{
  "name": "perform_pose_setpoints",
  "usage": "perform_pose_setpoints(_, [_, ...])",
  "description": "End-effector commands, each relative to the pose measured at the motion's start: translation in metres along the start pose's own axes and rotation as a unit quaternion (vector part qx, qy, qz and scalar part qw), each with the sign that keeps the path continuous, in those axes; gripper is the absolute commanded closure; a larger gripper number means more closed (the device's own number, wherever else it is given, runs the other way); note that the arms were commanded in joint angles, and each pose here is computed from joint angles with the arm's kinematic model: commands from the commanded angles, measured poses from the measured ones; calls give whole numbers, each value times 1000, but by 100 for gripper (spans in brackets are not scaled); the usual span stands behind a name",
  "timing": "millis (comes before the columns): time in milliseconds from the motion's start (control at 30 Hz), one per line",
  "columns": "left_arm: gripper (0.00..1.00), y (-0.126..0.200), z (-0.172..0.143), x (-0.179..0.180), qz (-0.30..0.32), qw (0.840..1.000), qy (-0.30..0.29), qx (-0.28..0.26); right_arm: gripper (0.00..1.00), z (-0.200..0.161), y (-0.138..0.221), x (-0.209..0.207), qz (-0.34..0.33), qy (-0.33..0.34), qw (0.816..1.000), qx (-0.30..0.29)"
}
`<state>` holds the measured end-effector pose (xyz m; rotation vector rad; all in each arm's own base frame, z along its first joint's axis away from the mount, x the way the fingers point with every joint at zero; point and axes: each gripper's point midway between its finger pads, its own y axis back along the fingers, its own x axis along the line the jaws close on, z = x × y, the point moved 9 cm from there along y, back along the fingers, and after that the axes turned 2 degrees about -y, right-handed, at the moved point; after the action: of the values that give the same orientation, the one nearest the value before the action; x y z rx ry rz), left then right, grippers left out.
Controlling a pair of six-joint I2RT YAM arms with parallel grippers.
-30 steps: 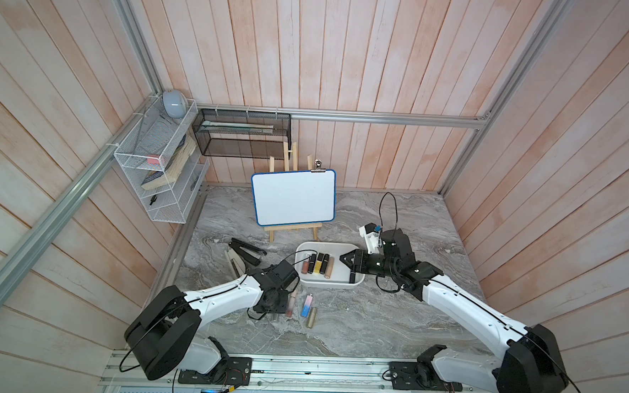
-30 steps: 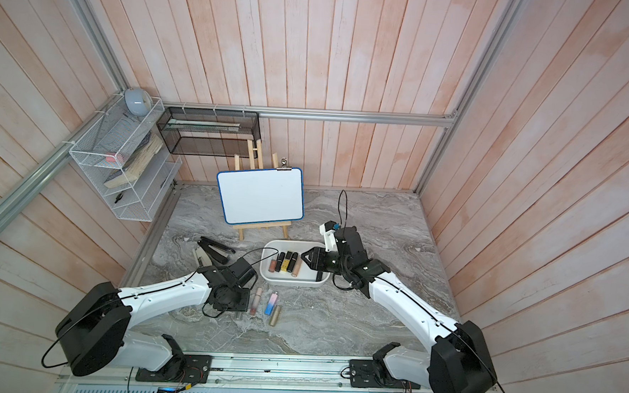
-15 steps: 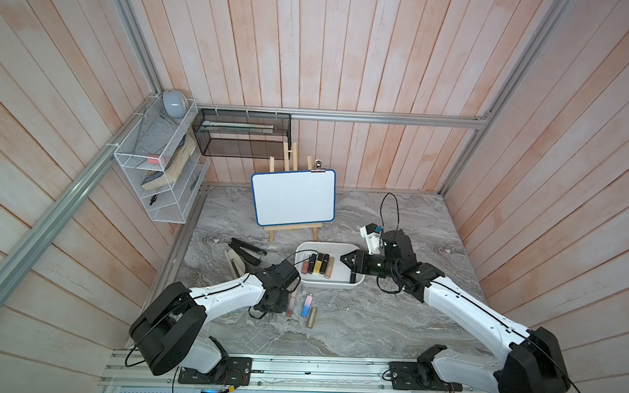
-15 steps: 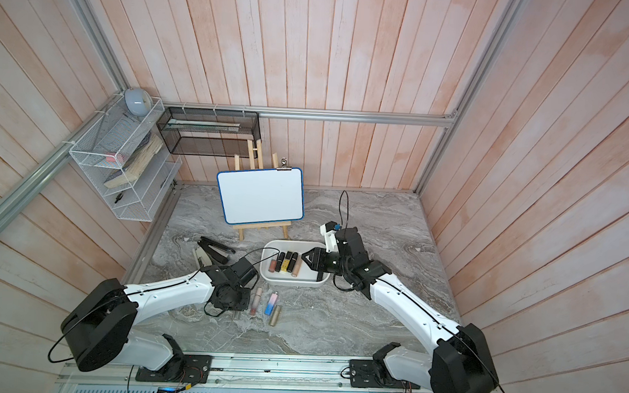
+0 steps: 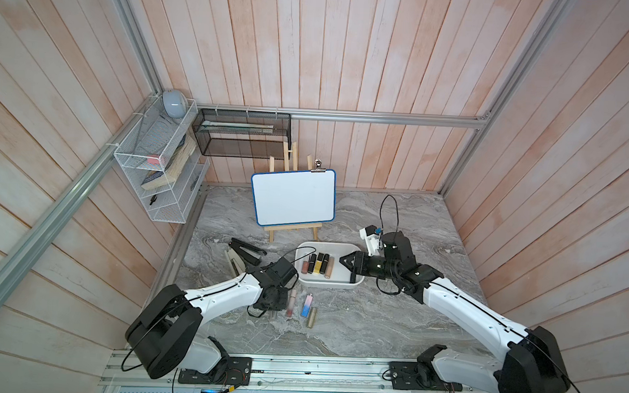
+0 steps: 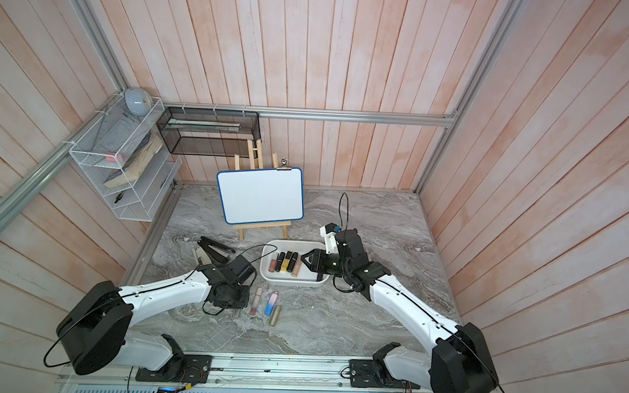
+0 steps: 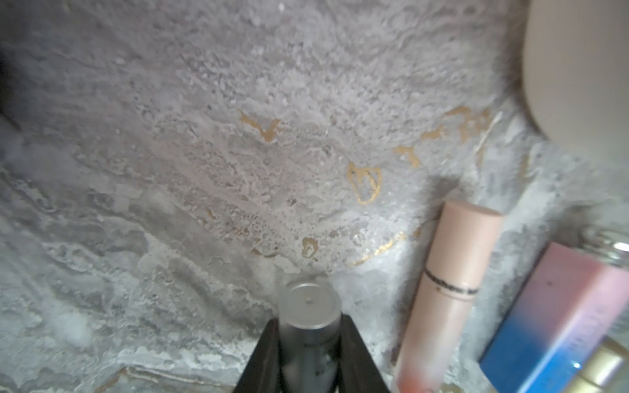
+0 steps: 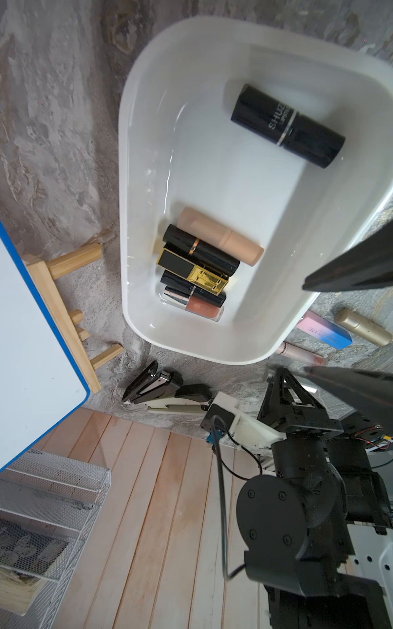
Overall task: Put the lipstick into the storage box
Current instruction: Pick up the lipstick at the center of the board, then place the lipstick in the storage box.
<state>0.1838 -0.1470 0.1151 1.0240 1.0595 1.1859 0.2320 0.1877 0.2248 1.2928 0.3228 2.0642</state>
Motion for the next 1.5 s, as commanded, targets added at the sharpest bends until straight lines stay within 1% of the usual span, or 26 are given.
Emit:
perform_pose_setpoints(0, [80,27,15,-9,-59,997,-5,-48,59,-1,4,7,35,3,999,-4])
perform_pose_setpoints(67, [80,42,22,-12,-94,993,-7,-68,59,-1,5,8,47,1,999,-3])
perform_pose_setpoints(167, [80,68,32,-17,-151,983,-11,-104,58,-2,6,12,72,0,997,2])
perform_pose_setpoints(300, [80,100,46,-27,-235,961,-21,-146,55,-3,7,19,112,3,994,16])
perform_pose_setpoints(433, [80,128,60,-38,-300,935,-38,-187,51,-5,10,26,150,11,988,25])
perform_pose_setpoints(600, [79,149,75,-47,-372,899,-49,-223,46,-8,21,41,211,39,976,31])
perform_pose_setpoints(733, [79,162,84,-49,-427,868,-51,-247,46,-11,30,53,246,60,967,34])
perform_pose_setpoints(867, [79,171,87,-52,-475,839,-53,-261,46,-14,34,60,261,72,962,40])
perform_pose_setpoints(900, [79,174,87,-53,-490,828,-55,-265,45,-15,34,61,262,73,961,41])
perform_pose_setpoints(1000, [79,177,87,-57,-529,805,-59,-263,46,-16,33,65,266,77,960,45])
perform_pose_setpoints(1067, [79,178,86,-59,-546,794,-60,-261,46,-15,33,68,268,79,959,45])
perform_pose_setpoints(1100, [79,178,86,-59,-550,791,-60,-262,46,-15,33,70,271,81,958,45])
perform_pose_setpoints(1300, [79,178,82,-58,-558,786,-61,-259,46,-10,33,77,279,82,956,40])
perform_pose_setpoints(1467, [79,179,80,-59,-561,785,-65,-256,45,-7,27,82,284,82,954,44])
